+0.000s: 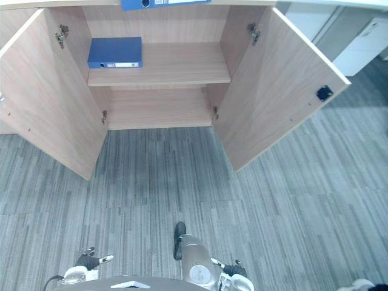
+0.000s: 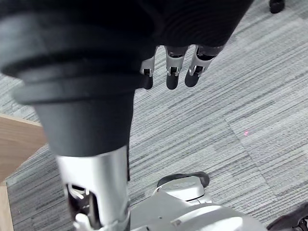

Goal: Walk over to the cabinet, pick up the folder, carry it to the office cabinet, place the folder inside the office cabinet, then close the office cabinet door

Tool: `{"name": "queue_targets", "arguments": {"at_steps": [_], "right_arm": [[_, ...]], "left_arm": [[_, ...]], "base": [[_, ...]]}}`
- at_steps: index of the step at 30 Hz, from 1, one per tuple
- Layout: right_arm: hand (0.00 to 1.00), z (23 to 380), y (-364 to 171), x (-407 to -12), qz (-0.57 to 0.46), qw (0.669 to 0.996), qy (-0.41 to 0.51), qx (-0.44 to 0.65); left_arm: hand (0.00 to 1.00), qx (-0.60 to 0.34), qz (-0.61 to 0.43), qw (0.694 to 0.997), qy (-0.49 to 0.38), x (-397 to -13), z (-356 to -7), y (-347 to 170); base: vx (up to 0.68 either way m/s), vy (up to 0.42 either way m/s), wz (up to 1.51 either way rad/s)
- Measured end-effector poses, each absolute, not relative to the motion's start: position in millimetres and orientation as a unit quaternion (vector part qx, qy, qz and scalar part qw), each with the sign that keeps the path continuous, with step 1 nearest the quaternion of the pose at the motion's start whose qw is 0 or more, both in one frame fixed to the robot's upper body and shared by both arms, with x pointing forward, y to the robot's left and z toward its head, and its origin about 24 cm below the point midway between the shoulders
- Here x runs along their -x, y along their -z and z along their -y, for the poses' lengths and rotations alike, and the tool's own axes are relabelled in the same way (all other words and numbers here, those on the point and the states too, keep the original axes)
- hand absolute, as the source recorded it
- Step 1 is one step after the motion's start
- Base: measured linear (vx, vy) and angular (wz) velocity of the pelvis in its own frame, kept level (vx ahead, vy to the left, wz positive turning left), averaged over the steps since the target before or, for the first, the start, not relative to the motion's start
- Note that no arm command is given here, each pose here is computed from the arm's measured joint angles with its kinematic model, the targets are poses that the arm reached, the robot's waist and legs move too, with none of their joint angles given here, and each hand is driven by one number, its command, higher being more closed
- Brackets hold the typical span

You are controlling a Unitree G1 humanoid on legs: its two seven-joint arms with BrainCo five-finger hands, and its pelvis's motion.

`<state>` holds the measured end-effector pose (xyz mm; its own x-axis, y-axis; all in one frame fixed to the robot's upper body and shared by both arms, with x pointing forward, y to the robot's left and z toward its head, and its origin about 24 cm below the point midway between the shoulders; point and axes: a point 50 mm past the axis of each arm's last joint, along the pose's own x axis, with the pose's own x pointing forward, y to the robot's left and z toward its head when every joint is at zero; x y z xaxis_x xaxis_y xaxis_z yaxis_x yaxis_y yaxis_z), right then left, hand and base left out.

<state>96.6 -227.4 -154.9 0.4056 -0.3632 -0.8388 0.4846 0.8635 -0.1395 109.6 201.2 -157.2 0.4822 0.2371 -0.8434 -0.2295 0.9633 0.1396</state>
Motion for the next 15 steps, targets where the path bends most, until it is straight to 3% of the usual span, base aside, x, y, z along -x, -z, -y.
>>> {"name": "queue_targets", "arguments": {"at_steps": [7,15], "right_arm": [[0.0,228.8,147.9,-107.1,-0.454,0.849,0.262,-0.06],[0.0,213.0,147.2,-117.8,-0.442,0.854,0.261,-0.089]], "left_arm": [[0.0,0.047,-0.442,0.881,-0.163,-130.6,-190.6,148.1],[0.0,0.053,-0.439,0.883,-0.157,-134.5,-185.4,147.6]], "base": [[0.39,-0.215,-0.14],[0.25,0.125,-0.23]]}}
